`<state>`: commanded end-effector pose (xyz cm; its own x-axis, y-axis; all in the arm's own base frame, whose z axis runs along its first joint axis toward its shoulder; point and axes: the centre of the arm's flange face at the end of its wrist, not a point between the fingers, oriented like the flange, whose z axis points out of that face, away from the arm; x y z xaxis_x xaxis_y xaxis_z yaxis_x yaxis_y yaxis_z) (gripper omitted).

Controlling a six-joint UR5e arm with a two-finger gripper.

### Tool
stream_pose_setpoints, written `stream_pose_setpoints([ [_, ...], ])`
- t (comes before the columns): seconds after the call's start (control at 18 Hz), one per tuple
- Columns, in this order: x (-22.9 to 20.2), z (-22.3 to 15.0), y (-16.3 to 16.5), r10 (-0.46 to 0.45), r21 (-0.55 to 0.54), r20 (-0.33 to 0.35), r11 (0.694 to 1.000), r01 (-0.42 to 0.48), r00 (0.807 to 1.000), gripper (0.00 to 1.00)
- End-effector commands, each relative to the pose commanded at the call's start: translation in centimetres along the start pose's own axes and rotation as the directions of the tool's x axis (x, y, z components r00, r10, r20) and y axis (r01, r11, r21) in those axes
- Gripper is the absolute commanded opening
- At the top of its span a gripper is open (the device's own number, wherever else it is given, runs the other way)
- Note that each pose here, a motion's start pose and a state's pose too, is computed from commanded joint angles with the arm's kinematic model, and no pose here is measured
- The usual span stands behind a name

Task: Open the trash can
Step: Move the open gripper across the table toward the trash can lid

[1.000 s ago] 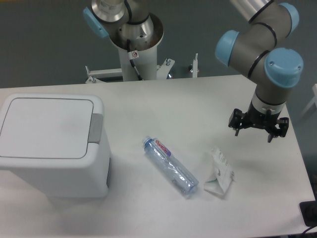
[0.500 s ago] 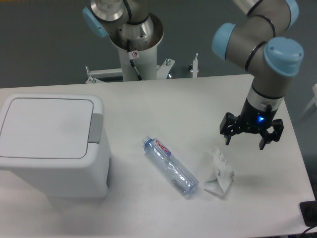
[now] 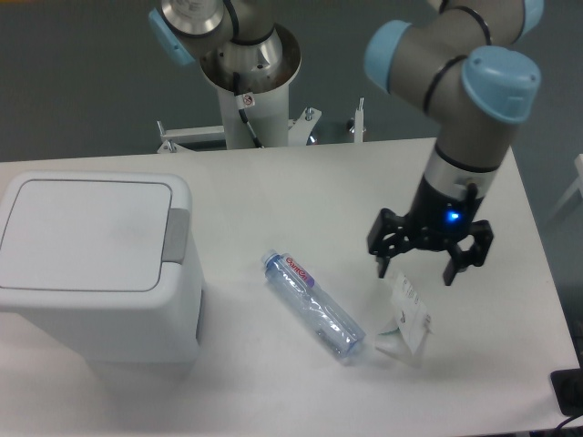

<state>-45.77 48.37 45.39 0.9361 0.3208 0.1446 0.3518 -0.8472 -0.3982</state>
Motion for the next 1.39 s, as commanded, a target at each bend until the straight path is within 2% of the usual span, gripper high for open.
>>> stream_pose_setpoints([
  [0.17, 2.9, -1.9, -0.3, 0.012, 0.009, -0.047, 1.0, -0.011, 0.999, 1.0],
  [0.33, 6.0, -2.1, -1.0, 0.042, 0.015, -0.083, 0.999, -0.041, 0.996, 1.0],
  [0.83, 14.5, -2.3, -1.9, 0.123, 0.025, -0.13, 0.992, -0.121, 0.984, 1.0],
  [0.94, 15.0, -2.6, -1.7, 0.128, 0.035, -0.139, 0.992, -0.124, 0.982, 1.0],
  [1.06, 16.6, -1.9, -1.7, 0.143, 0.039, -0.178, 0.99, -0.138, 0.974, 1.0],
  [1.28, 17.7, -1.4, 0.8, 0.108, 0.015, -0.177, 0.994, -0.107, 0.978, 1.0],
  [1.39, 17.7, -1.3, 0.8, 0.105, 0.013, -0.178, 0.994, -0.104, 0.978, 1.0],
])
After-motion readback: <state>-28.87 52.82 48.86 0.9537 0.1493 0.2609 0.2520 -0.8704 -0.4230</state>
